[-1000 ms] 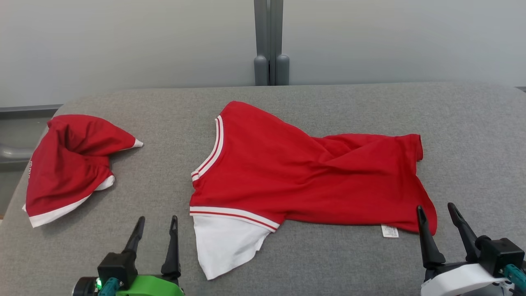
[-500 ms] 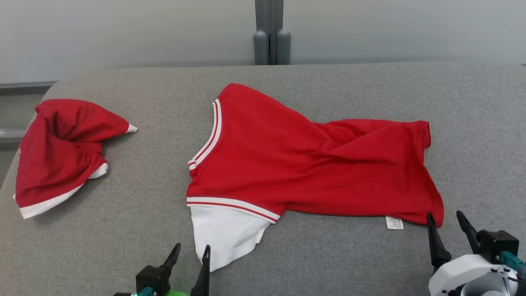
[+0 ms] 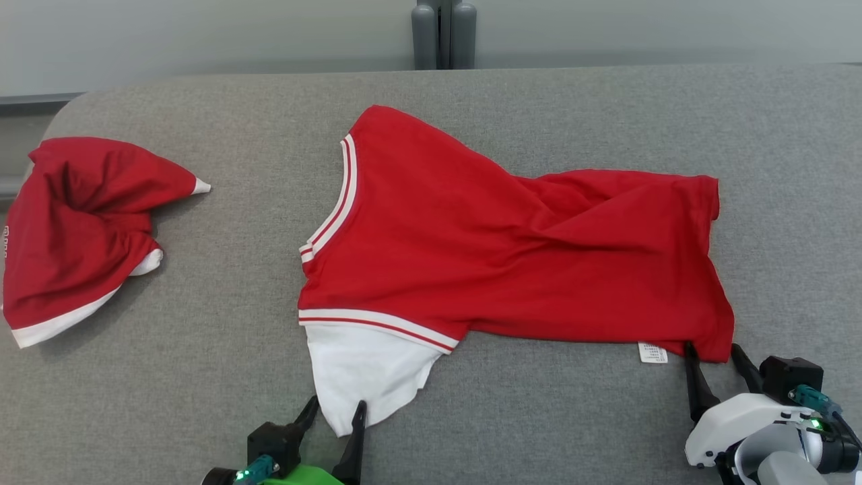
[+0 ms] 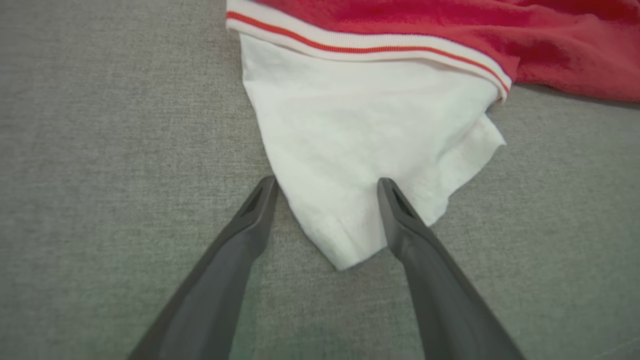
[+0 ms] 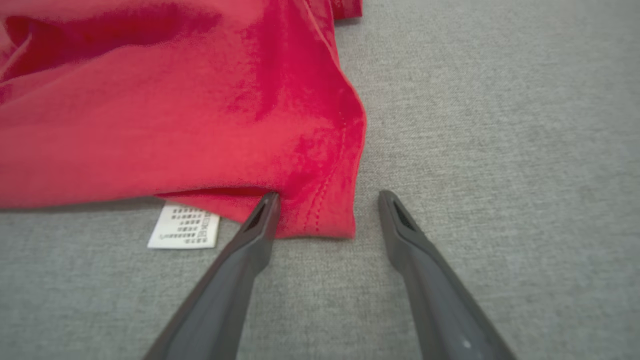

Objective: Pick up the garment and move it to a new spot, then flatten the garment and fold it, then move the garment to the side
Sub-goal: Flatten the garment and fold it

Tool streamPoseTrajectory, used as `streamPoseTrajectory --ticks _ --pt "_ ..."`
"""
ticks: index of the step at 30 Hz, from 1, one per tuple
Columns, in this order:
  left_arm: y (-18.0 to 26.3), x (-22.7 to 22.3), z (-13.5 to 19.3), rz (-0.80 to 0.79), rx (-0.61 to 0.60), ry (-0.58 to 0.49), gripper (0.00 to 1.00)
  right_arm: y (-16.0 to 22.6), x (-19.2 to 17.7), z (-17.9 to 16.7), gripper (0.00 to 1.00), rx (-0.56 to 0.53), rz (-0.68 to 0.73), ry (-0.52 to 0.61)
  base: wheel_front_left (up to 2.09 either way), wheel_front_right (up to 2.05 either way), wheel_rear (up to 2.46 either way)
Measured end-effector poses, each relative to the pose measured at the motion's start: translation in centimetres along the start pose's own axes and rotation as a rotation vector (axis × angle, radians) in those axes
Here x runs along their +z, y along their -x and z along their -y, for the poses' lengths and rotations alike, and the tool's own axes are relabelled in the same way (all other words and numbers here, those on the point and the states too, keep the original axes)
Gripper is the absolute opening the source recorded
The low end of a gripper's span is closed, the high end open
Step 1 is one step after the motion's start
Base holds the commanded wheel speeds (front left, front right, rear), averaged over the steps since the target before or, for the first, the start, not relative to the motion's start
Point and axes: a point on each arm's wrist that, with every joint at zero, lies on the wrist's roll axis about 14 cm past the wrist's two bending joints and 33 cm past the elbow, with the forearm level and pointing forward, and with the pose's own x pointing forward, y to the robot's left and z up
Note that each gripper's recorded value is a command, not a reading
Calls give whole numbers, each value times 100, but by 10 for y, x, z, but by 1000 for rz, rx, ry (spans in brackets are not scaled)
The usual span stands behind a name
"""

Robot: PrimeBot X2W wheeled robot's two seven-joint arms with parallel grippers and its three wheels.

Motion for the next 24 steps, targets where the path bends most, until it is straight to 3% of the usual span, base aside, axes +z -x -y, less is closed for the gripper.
streamPoseTrajectory --ticks 2,4,5,6,7,8,17,24 --pt "-2 -2 3 -11 -11 0 100 -3 -5 -2 100 -1 -16 -20 0 0 0" --pt "-5 -4 6 -19 -22 2 99 -6 -7 -5 36 3 -23 -42 0 0 0" --pt "-6 -4 7 -21 -26 5 69 -8 -7 -7 9 7 -24 -46 0 0 0" --pt "-7 -4 7 -22 -28 8 33 -9 -6 -9 0 13 -23 -51 0 0 0" --pt "-8 -3 9 -21 -34 7 12 -10 -5 -12 0 21 -18 -55 0 0 0" --pt "-9 -2 10 -17 -40 6 0 -11 -3 -13 0 26 -14 -58 0 0 0" --pt "-19 54 12 154 -46 63 0 -11 46 -36 0 110 140 -67 0 0 0" --pt "-45 141 17 363 -101 -42 0 -24 114 -50 0 193 311 -6 0 0 0"
